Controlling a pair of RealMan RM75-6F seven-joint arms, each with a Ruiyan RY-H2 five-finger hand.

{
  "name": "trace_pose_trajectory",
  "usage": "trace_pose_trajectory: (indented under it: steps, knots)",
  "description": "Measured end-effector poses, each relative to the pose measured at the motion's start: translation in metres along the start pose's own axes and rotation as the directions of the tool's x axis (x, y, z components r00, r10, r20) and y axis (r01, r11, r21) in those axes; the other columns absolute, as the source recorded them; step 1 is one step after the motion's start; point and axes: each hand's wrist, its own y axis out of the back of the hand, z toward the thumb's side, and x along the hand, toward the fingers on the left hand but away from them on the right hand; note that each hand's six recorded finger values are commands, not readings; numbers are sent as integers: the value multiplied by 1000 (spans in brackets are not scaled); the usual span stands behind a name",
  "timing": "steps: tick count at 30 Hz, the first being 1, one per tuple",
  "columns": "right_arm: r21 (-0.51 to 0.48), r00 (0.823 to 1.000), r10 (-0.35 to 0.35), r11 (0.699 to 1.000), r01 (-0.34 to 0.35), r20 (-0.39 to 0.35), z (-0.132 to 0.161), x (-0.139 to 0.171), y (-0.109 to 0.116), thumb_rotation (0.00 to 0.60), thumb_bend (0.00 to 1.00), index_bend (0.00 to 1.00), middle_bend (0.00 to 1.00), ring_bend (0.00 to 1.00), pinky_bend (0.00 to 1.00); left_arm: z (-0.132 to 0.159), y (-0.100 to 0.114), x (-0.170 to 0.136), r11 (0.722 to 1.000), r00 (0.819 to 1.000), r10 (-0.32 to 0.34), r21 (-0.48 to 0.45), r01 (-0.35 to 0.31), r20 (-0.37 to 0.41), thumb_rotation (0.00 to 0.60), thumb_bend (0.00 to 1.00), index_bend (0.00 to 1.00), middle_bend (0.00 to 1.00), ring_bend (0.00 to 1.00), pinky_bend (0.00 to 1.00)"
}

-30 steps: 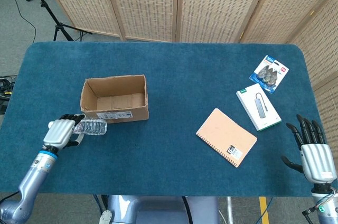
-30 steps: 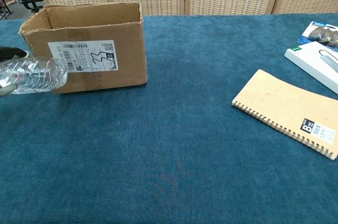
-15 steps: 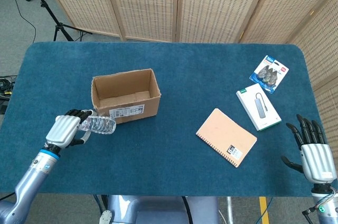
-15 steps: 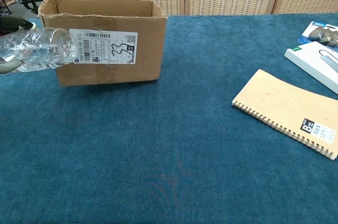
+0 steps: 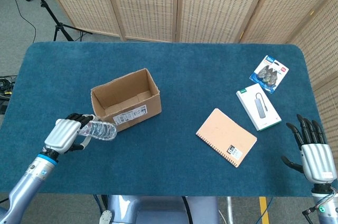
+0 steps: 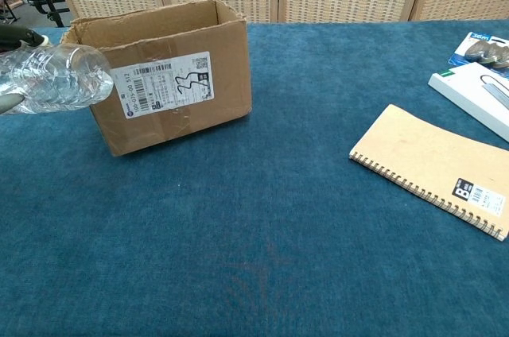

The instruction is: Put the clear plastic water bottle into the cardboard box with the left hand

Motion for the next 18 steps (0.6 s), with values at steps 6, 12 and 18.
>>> trace_pose_trajectory:
  steps: [6, 12, 18]
  knots:
    - [2, 1000, 1, 1000, -1, -3, 1, 0, 0, 600, 106, 158, 0, 0, 0, 4, 5, -5, 1000, 1000, 11, -20, -10, 15, 600, 747, 722, 512, 311, 375]
    - [2, 1000, 4, 1000, -4, -3, 1, 0, -1, 600, 105, 158, 0, 0, 0, 15, 15, -8, 997, 998, 41, -71, -37, 52, 600, 747, 722, 512, 311, 374]
    - [4, 1000, 8, 1000, -8, -6, 2, 0, -2, 600, 106, 157, 0, 0, 0, 23, 31, -1, 988, 989, 134, -86, -128, 66, 600, 746, 722, 512, 311, 375]
